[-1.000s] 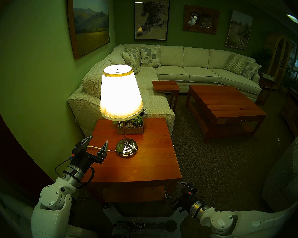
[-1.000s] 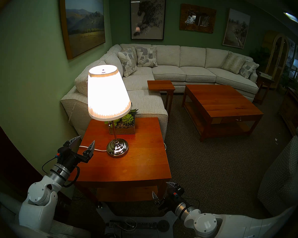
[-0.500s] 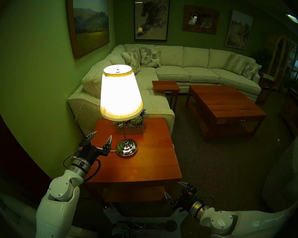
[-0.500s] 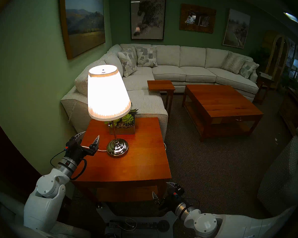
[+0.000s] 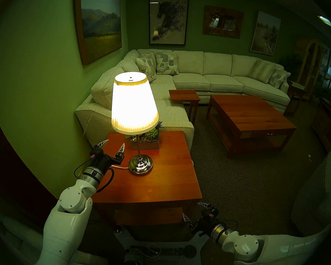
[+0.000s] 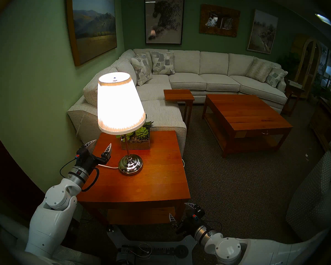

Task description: Pull on string to turn off lamp

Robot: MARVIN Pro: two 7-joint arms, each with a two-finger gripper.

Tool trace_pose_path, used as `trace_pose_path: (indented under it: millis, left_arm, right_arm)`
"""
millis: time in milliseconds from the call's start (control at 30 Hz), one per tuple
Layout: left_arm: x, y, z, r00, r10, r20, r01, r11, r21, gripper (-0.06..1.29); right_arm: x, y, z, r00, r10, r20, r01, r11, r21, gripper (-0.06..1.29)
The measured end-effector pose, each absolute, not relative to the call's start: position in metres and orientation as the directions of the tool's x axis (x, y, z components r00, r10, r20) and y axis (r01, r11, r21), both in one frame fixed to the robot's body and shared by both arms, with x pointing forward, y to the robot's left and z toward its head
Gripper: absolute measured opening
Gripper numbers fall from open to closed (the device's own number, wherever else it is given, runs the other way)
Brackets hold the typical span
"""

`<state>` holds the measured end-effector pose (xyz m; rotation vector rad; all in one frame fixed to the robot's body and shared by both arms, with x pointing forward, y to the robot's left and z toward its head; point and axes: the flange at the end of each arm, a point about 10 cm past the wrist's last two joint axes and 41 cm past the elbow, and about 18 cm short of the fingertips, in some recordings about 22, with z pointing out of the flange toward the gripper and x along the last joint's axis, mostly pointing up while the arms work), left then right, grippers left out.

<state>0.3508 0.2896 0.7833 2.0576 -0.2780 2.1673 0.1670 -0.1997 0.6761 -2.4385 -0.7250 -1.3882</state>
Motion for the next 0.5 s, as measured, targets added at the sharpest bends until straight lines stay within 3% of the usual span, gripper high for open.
trace_pose_path:
  millis: [500]
  left_arm:
    - [0.382, 0.281, 0.786, -0.067, -0.020, 0.998, -0.229, -0.973, -0.035, 1.26]
  right_arm:
    - [0.167, -0.200, 0.676, 0.425, 0.299, 0.854, 0.530, -0.847, 0.033, 1.25]
